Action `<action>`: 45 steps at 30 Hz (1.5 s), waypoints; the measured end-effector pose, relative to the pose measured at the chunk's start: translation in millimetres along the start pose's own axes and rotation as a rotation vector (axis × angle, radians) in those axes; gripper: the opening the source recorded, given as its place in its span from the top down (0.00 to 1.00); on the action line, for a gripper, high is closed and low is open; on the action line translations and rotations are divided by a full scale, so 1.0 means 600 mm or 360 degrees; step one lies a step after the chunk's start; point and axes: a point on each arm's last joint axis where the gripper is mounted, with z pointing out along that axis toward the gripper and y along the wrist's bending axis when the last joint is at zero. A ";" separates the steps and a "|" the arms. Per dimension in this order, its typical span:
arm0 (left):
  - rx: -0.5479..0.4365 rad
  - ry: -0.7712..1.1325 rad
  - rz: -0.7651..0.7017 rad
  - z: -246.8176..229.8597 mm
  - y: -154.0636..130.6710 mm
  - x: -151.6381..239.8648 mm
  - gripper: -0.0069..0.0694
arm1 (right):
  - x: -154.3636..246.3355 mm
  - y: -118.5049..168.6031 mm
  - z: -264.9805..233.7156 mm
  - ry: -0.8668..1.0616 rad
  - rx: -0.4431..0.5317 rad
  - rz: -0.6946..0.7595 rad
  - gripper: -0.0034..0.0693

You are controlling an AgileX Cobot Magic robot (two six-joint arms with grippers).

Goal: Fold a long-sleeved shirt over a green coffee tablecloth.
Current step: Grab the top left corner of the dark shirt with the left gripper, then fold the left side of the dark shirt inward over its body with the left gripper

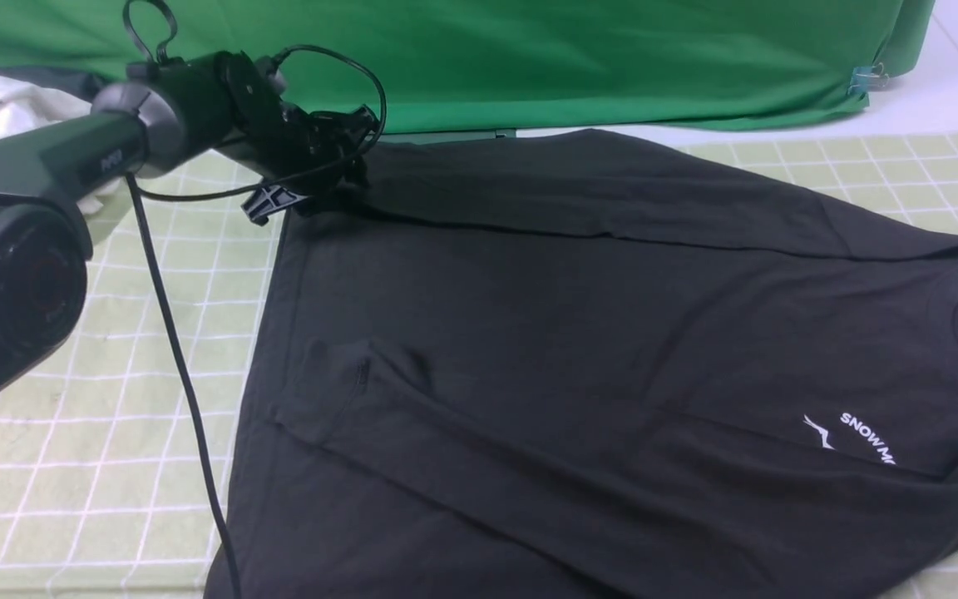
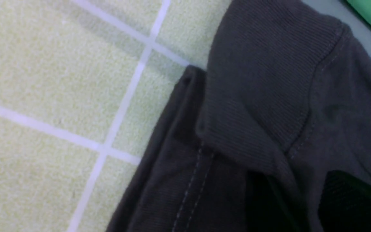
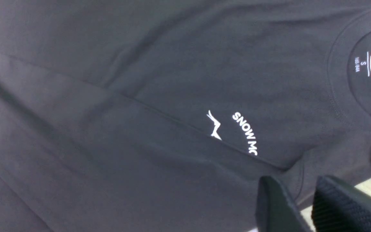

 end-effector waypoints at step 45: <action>-0.0496 0.0626 0.0308 -0.223 -0.070 0.164 0.88 | 0.022 0.003 -0.002 0.0230 -0.0024 0.0094 0.66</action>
